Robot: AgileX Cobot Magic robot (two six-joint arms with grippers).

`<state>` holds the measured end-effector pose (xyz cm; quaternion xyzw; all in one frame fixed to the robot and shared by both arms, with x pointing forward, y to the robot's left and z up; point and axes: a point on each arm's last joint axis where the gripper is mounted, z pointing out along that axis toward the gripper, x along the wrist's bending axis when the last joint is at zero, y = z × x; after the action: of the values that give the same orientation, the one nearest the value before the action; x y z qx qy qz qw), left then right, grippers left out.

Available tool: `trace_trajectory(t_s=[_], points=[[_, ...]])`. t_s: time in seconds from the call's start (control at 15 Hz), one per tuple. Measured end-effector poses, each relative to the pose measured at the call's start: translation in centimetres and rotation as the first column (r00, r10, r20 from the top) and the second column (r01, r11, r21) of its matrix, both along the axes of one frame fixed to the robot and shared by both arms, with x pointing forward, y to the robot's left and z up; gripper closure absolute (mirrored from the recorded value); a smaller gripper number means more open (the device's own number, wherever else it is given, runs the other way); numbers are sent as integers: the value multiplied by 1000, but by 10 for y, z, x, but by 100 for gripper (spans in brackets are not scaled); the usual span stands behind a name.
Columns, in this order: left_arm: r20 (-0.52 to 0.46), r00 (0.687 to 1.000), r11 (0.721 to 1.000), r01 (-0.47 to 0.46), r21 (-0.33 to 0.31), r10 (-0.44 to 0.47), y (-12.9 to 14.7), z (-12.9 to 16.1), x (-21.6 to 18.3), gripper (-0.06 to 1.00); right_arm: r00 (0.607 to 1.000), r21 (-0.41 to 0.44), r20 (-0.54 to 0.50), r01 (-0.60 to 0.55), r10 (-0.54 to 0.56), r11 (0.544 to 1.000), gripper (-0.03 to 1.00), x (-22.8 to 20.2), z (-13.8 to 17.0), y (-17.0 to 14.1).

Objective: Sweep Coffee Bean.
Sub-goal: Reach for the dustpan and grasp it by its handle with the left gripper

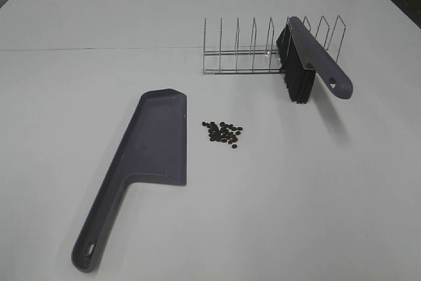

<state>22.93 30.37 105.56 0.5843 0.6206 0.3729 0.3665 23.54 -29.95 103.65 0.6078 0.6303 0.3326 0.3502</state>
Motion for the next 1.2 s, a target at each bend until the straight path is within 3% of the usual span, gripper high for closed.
trace_trajectory(t_s=[1.2], points=[[0,1000,1000,0,0,0,0,0,0,-5,1000,3,0,-2,2,1000,41,0,0,0]])
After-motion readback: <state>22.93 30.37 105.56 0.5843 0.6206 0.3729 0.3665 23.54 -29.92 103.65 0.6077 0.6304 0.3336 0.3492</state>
